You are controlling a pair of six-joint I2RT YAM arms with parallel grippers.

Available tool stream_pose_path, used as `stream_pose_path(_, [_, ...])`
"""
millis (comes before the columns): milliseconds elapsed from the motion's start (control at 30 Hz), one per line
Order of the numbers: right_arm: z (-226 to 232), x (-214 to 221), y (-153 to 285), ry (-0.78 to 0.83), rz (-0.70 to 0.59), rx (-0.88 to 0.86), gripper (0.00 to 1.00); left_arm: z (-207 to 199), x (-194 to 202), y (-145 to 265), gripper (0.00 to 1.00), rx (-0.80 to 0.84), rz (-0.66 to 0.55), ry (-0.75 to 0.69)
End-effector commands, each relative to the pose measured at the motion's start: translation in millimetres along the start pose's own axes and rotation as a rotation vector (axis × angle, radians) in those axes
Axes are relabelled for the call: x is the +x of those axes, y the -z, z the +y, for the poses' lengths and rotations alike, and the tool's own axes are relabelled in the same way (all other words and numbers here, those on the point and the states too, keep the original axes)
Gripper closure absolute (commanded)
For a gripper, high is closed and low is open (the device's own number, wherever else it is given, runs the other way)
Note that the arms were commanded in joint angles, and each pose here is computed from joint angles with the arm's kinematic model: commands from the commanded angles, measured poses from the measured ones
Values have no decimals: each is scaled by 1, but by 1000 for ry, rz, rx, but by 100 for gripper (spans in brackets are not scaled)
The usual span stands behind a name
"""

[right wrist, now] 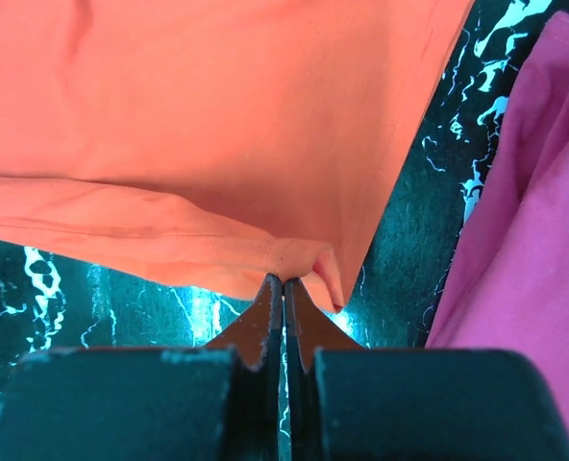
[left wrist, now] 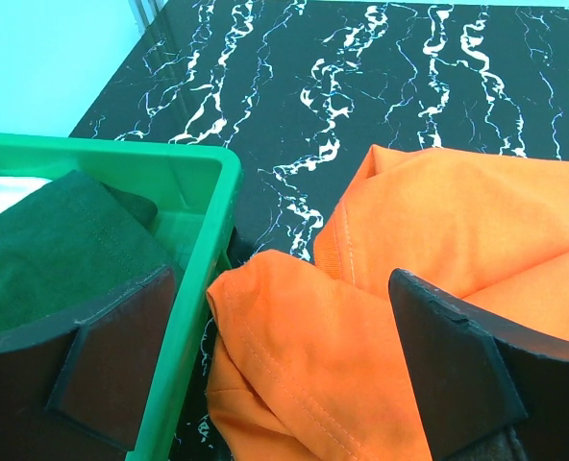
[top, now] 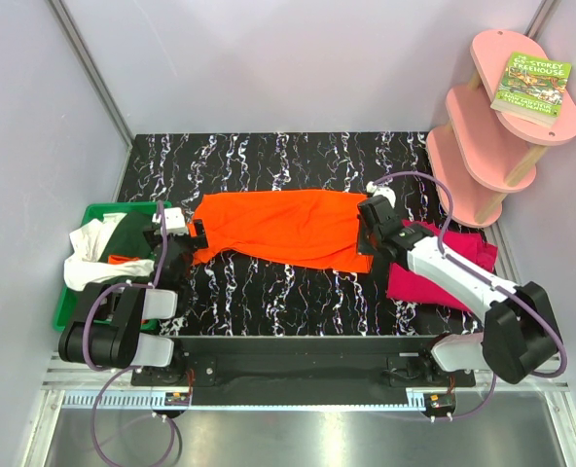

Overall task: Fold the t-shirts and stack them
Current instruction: Flatten out the tshirt

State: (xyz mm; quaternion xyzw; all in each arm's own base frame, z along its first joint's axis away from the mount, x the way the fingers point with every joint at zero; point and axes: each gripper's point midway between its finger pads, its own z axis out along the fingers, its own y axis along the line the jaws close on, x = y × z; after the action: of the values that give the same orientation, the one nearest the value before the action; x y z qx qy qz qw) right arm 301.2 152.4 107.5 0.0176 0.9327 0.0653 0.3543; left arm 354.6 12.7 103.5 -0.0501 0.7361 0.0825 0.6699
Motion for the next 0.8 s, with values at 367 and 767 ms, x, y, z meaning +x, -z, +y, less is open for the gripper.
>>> stream_pose_path(367, [9,-41,-15,-26,-122,57,100,0,-27,-6,1,-6,-99,38])
stream_pose_path(767, [-6,-48,-22,-29,-151,159,100,0,-27,-6,1,-6,-98,38])
